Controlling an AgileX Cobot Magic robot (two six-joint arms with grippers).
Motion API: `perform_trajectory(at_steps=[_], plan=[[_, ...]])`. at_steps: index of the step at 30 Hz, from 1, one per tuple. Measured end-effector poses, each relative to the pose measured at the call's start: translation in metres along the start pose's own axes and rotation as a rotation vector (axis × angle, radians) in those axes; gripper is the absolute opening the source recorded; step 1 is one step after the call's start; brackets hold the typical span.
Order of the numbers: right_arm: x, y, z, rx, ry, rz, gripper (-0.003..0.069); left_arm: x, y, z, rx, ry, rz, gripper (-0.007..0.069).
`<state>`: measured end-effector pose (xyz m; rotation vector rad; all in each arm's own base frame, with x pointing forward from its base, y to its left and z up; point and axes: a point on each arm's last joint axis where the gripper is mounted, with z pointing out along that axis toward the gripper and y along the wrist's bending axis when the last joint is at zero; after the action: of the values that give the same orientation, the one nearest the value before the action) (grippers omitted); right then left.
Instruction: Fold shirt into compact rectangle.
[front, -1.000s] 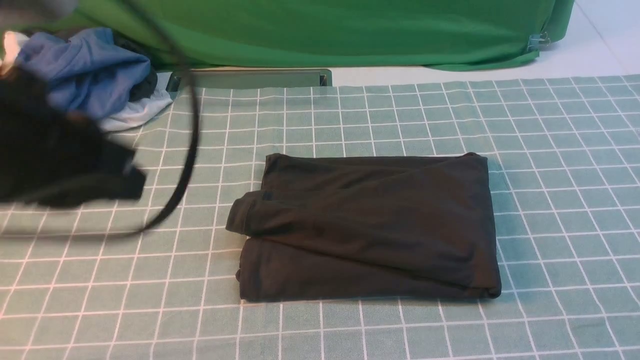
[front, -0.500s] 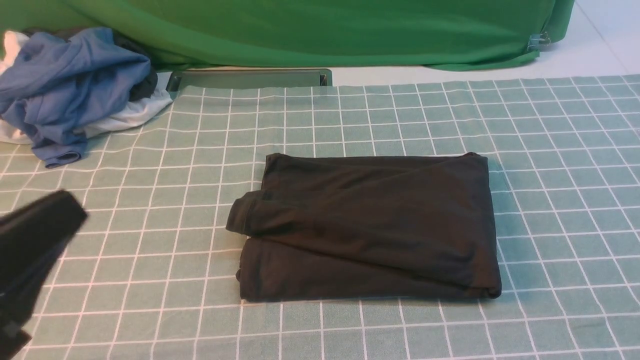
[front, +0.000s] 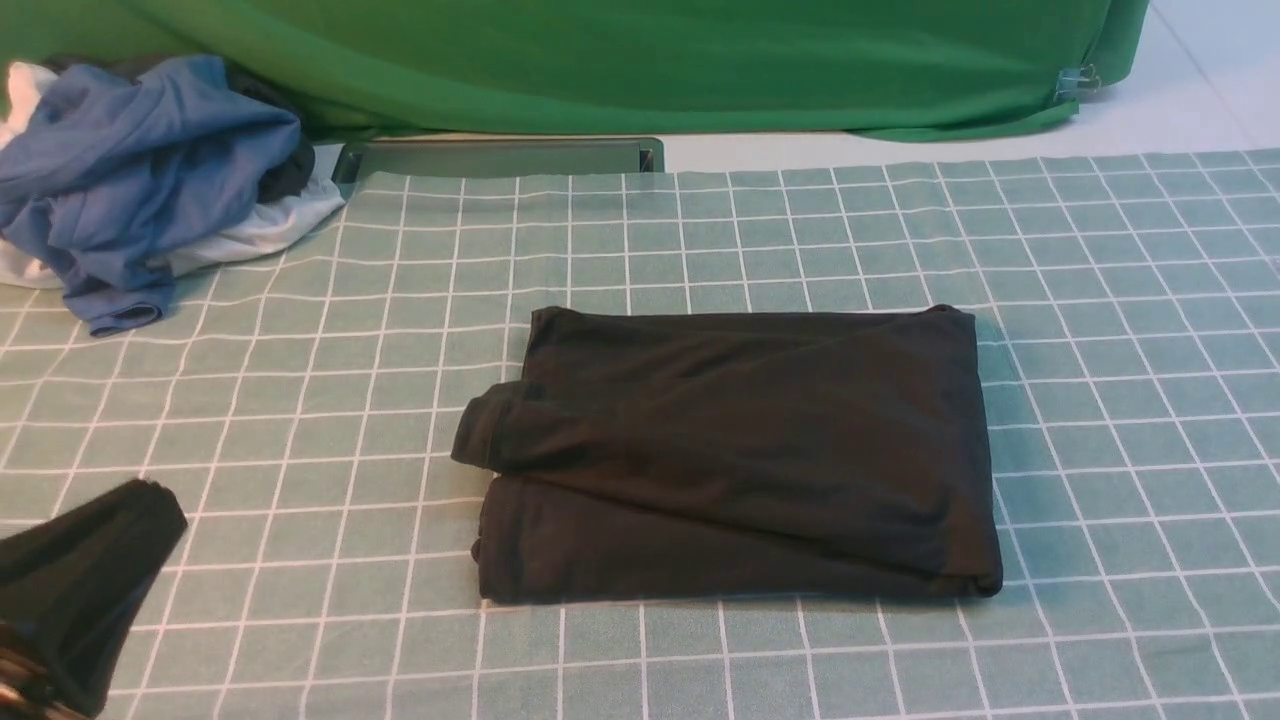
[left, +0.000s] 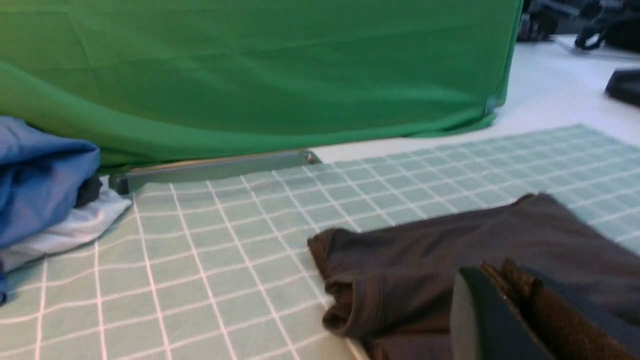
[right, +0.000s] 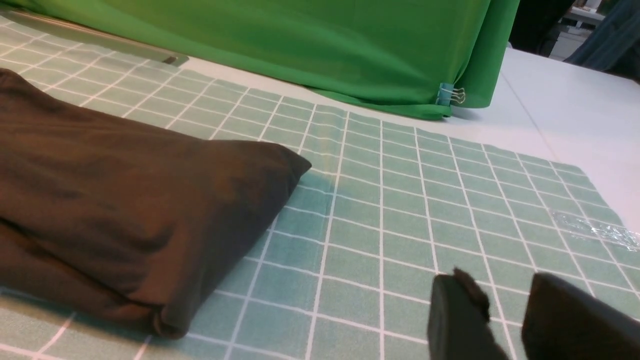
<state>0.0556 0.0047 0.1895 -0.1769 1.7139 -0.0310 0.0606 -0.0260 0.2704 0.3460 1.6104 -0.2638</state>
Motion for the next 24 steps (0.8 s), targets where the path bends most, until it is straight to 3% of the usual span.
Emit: perform_trajectory(at_steps=[6,10,14,19,24], plan=[[0.000,0.000,0.000,0.000,-0.001,0.000,0.0235,0.008,0.001,0.002,-0.017,0.015,0.026,0.0015],[0.000,0.000,0.000,0.000,-0.001,0.000,0.0236,0.030,0.006,0.002,-0.095,-0.012,-0.029,0.0015],[0.000,0.000,0.000,0.000,-0.001,0.001,0.0237,0.055,0.012,-0.002,-0.207,-0.062,-0.175,0.0016],[0.000,0.000,0.000,0.000,-0.001,0.001,0.0238,0.077,0.016,-0.007,-0.325,0.007,-0.299,0.0016],[0.000,0.000,0.000,0.000,-0.001,0.001,0.0238,0.083,0.019,-0.009,-0.402,0.051,-0.329,0.0016]])
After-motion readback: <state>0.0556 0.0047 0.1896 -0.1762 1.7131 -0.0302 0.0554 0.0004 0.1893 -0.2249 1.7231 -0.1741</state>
